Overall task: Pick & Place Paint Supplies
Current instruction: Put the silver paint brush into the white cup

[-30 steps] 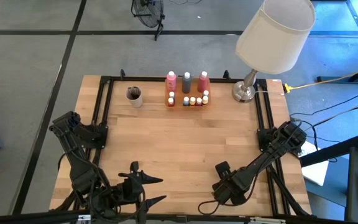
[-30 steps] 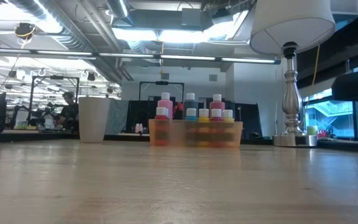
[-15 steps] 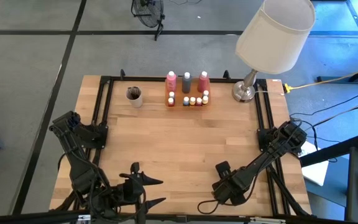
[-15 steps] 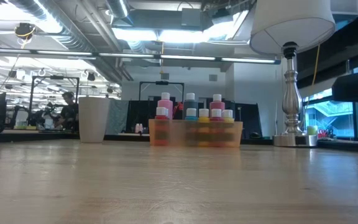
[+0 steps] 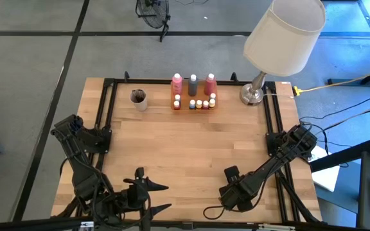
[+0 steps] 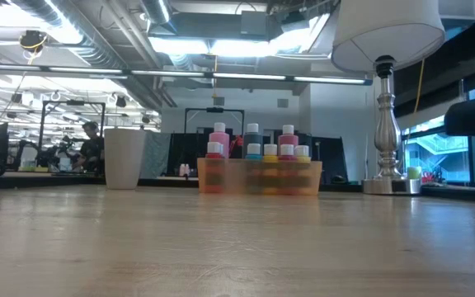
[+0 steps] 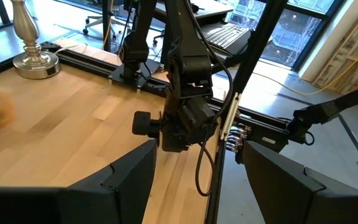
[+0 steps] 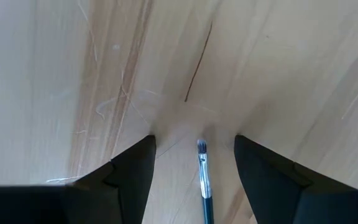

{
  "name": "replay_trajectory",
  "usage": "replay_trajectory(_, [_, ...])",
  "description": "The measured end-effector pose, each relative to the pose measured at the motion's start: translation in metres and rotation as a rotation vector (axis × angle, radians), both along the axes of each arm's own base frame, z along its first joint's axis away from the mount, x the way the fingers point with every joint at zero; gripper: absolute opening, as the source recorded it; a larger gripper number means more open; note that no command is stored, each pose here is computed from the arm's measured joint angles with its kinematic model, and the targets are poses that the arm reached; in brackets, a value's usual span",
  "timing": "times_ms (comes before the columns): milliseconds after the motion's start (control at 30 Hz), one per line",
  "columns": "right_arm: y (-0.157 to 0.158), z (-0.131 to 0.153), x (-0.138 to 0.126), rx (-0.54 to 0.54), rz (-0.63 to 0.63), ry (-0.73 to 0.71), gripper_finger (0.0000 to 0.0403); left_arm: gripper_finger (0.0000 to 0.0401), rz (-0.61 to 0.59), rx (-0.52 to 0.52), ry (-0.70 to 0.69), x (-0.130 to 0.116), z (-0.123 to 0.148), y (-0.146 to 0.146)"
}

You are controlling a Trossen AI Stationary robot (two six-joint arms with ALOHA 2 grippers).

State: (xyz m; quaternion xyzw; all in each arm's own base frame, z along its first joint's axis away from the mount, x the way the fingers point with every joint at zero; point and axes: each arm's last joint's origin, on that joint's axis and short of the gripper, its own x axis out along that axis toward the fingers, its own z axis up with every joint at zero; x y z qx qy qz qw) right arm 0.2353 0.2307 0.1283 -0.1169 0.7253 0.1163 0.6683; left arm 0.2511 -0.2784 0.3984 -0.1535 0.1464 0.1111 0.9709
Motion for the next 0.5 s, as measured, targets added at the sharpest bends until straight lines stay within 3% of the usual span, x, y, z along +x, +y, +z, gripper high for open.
replay_trajectory(500, [-0.0026,-0.0037,-0.0028,-0.002,-0.024,-0.001,0.0107,0.0237,-0.010,-0.008,0.005,0.0000,-0.0002,-0.0003])
